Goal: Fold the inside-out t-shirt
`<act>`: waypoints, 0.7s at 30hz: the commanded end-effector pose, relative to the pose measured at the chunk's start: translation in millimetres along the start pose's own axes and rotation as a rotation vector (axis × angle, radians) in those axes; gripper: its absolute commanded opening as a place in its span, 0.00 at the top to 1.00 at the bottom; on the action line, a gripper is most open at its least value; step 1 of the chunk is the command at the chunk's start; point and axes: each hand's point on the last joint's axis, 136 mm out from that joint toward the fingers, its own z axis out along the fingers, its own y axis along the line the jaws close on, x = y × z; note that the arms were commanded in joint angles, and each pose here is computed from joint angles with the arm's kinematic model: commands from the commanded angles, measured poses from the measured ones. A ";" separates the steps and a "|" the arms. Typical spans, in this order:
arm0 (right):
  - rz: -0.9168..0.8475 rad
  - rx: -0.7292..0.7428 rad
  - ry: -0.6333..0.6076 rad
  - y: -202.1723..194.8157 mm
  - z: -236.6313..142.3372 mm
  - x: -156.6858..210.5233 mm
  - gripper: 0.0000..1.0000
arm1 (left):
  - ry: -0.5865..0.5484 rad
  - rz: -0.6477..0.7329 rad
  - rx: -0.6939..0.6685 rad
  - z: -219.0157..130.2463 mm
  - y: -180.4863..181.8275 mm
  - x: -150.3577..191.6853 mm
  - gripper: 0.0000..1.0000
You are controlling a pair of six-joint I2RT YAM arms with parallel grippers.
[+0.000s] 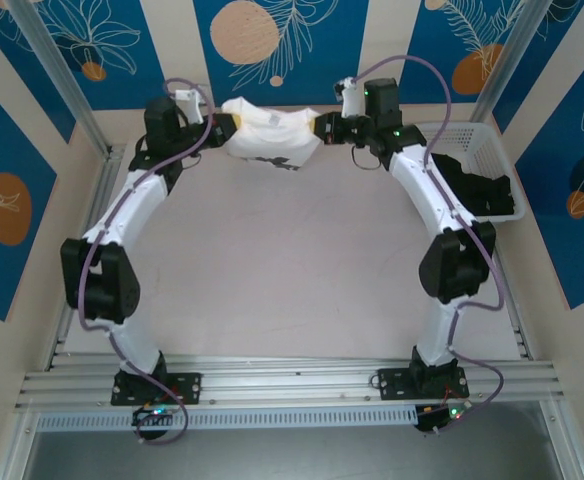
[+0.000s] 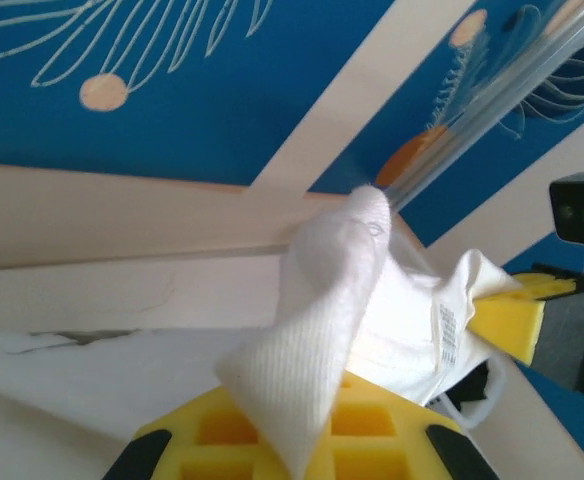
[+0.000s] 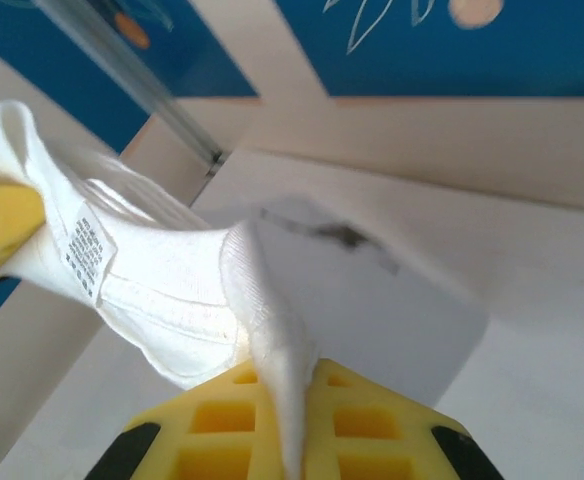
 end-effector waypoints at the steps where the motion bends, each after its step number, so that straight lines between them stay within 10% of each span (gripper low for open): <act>1: 0.012 -0.066 0.065 14.0 0.9 52.6 1.00 | 0.060 -0.070 0.021 -8.8 14.3 60.4 1.00; 11: 0.188 -0.008 0.342 30.3 -32.1 221.6 1.00 | 0.234 -0.198 0.007 -88.6 -7.6 225.5 1.00; 21: 0.245 0.164 0.440 -9.4 -3.8 233.7 1.00 | 0.306 -0.180 -0.194 -74.0 32.6 240.7 1.00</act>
